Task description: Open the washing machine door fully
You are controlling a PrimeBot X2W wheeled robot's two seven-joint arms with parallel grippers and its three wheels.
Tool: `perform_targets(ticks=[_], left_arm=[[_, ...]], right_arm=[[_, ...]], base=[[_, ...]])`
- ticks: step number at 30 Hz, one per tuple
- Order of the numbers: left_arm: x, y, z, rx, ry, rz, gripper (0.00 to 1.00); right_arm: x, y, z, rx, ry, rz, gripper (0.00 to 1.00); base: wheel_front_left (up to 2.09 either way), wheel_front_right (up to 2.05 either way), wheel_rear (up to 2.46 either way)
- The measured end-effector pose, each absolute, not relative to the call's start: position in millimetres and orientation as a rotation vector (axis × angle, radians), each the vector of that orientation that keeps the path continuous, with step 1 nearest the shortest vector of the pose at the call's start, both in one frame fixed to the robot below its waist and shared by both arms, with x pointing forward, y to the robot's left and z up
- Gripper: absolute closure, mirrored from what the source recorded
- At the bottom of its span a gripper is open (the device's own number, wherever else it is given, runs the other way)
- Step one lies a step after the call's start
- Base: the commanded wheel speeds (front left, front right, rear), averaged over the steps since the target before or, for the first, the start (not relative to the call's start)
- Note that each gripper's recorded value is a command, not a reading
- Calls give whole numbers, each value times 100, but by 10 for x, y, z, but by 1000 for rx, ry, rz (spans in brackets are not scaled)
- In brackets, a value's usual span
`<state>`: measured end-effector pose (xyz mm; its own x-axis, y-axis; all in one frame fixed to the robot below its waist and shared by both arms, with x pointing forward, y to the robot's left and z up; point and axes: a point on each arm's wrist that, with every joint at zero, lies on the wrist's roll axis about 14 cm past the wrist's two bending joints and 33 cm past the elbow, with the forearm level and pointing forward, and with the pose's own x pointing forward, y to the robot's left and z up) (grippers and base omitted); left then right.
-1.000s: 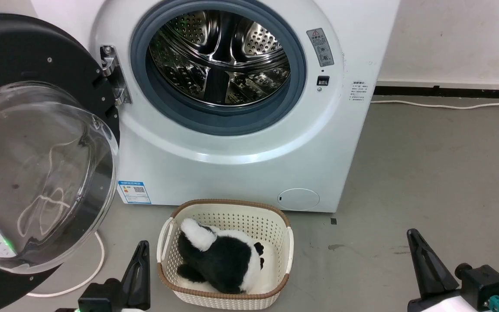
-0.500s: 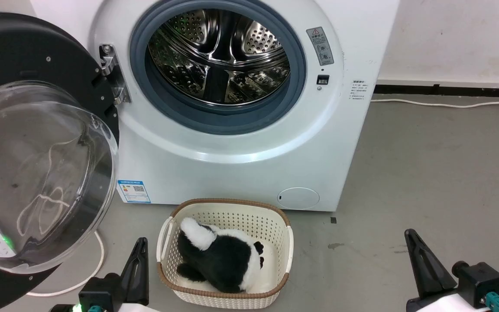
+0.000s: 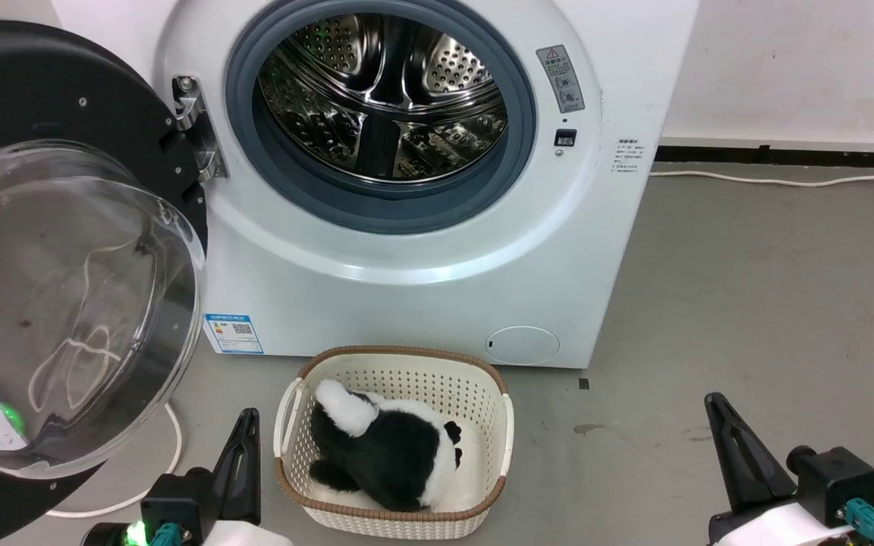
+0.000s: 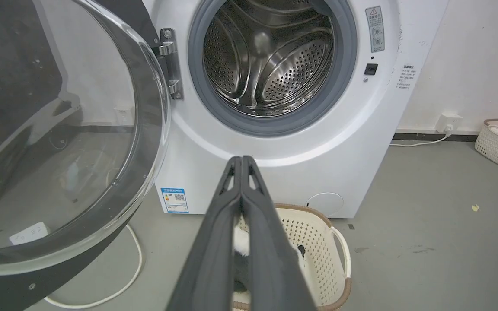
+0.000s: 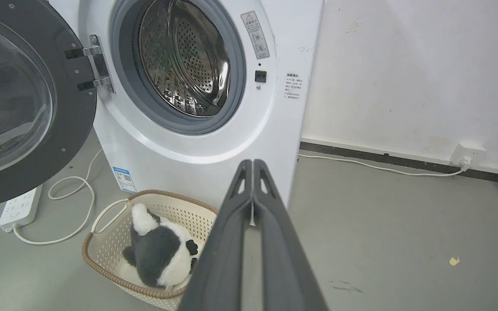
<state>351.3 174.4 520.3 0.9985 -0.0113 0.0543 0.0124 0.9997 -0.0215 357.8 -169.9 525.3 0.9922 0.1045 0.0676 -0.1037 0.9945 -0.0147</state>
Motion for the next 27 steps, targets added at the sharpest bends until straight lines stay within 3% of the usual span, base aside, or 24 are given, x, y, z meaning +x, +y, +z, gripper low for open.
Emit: perform_targets(ticks=[27], left_arm=[[3608, 1781, 5205, 18, -14, -3, 100]], right_arm=[[3636, -1656, 5220, -31, -17, 117, 100]], base=[[0, 0, 0]])
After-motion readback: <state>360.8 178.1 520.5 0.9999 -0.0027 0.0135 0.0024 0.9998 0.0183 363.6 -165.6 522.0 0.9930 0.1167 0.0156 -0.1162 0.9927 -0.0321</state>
